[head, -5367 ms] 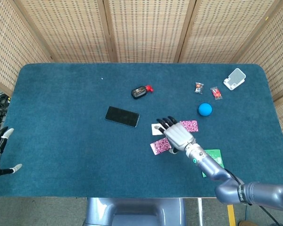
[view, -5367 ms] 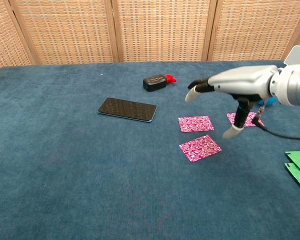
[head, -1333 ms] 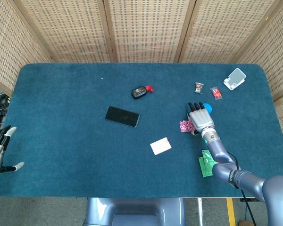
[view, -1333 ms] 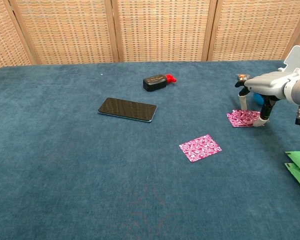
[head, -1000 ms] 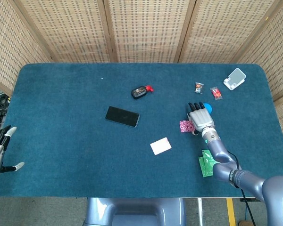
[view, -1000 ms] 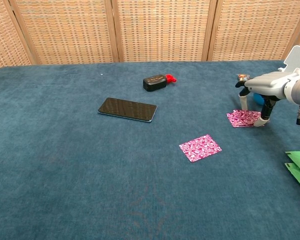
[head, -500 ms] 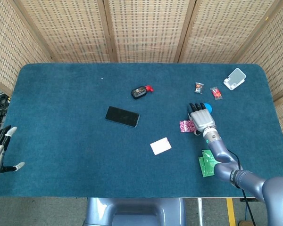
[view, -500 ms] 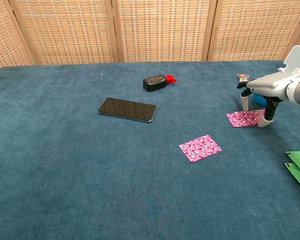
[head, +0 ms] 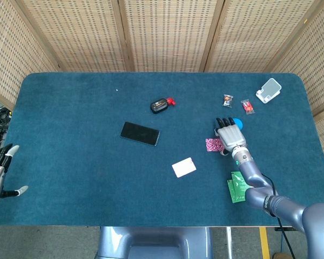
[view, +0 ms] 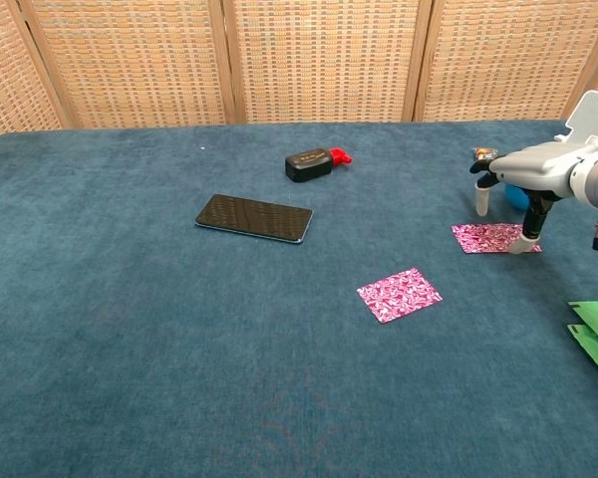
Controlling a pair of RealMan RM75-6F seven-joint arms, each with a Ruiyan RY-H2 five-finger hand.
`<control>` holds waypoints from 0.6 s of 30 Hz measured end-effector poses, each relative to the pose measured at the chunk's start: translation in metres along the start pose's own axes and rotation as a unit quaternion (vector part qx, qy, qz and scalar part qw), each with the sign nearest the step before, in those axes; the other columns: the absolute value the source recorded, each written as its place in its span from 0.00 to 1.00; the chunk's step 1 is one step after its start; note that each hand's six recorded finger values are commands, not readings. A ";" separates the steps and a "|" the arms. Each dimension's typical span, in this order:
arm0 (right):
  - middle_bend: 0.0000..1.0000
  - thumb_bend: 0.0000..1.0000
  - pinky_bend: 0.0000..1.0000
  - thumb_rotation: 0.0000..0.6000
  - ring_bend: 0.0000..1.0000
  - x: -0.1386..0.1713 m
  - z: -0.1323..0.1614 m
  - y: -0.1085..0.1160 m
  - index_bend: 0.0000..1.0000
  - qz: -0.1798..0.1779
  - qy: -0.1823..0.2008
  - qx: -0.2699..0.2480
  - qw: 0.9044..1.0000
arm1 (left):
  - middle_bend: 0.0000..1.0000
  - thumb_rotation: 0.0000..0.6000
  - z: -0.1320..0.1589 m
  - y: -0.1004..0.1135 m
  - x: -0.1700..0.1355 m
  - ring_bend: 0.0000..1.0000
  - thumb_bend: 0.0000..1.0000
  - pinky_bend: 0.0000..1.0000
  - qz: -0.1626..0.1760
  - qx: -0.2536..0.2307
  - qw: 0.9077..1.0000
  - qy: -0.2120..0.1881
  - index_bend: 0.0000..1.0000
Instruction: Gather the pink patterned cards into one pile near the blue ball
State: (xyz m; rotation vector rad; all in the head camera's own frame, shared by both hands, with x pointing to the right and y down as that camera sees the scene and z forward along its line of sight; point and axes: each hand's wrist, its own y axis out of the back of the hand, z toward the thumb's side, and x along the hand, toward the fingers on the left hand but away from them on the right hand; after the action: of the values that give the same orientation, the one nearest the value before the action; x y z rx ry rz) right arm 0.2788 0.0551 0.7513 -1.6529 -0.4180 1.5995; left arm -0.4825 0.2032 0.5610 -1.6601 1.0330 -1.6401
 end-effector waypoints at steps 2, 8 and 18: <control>0.00 0.32 0.03 1.00 0.00 0.001 0.001 0.002 0.36 -0.003 0.002 -0.003 1.000 | 0.00 1.00 0.000 0.000 0.000 0.00 0.00 0.00 0.000 -0.001 1.000 -0.001 0.00; 0.00 0.32 0.02 1.00 0.00 0.012 0.018 0.015 0.35 -0.014 0.033 -0.014 0.999 | 0.00 1.00 0.001 0.001 -0.001 0.00 0.00 0.00 0.001 -0.001 1.000 -0.005 0.00; 0.00 0.32 0.03 1.00 0.00 0.049 0.094 0.035 0.34 -0.022 0.164 0.005 0.986 | 0.00 1.00 0.001 0.001 -0.002 0.00 0.00 0.00 0.001 -0.002 1.000 -0.008 0.00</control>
State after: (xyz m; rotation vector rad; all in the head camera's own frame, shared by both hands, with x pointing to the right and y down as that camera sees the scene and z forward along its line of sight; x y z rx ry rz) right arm 0.1878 0.0960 0.7018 -1.8448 -0.2744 1.2637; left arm -0.4814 0.2037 0.5591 -1.6713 1.0306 -1.6225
